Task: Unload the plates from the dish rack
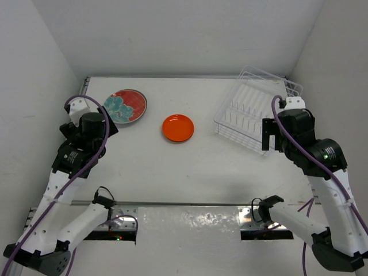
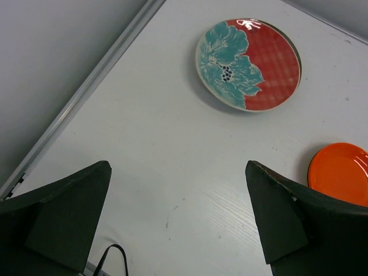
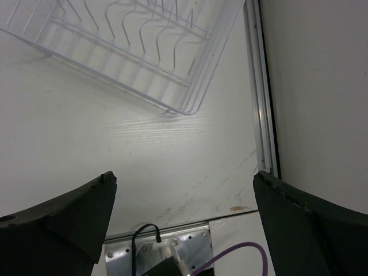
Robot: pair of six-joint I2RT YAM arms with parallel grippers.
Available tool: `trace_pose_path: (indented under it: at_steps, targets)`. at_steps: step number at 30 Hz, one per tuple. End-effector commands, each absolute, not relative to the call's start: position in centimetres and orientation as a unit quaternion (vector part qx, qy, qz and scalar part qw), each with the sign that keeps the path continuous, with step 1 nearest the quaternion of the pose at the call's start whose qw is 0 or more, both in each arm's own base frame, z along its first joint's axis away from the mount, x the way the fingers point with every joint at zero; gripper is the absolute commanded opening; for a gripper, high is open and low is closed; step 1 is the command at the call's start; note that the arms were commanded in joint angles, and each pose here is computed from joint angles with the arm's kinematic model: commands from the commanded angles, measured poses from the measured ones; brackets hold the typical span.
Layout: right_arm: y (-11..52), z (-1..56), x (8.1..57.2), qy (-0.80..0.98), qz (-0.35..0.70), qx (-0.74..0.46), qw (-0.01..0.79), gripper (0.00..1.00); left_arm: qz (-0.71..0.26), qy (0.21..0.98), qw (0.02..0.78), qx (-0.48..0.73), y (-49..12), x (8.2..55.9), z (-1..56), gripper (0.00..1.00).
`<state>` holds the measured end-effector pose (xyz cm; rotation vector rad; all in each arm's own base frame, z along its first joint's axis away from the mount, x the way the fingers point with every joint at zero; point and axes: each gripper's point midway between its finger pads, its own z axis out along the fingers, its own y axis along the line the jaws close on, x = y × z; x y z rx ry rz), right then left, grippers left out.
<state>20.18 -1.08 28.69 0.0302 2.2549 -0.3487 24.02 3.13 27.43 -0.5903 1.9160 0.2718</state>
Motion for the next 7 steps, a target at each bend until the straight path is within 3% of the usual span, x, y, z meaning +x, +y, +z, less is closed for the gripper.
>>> trace_pose_path:
  at_steps: [1, 7]
  targets:
    - [-1.3, 29.25, 20.13, 0.892, -0.139, 0.019, 0.431, 0.99, 0.101, 0.79, 0.546, -0.261, 3.08, 23.97, 28.4, 1.0]
    - [-1.16, 29.69, 20.24, 0.887, -0.132, 0.021, 0.442, 0.99, 0.097, 0.785, 0.552, -0.263, 3.11, 23.88, 28.77, 1.0]
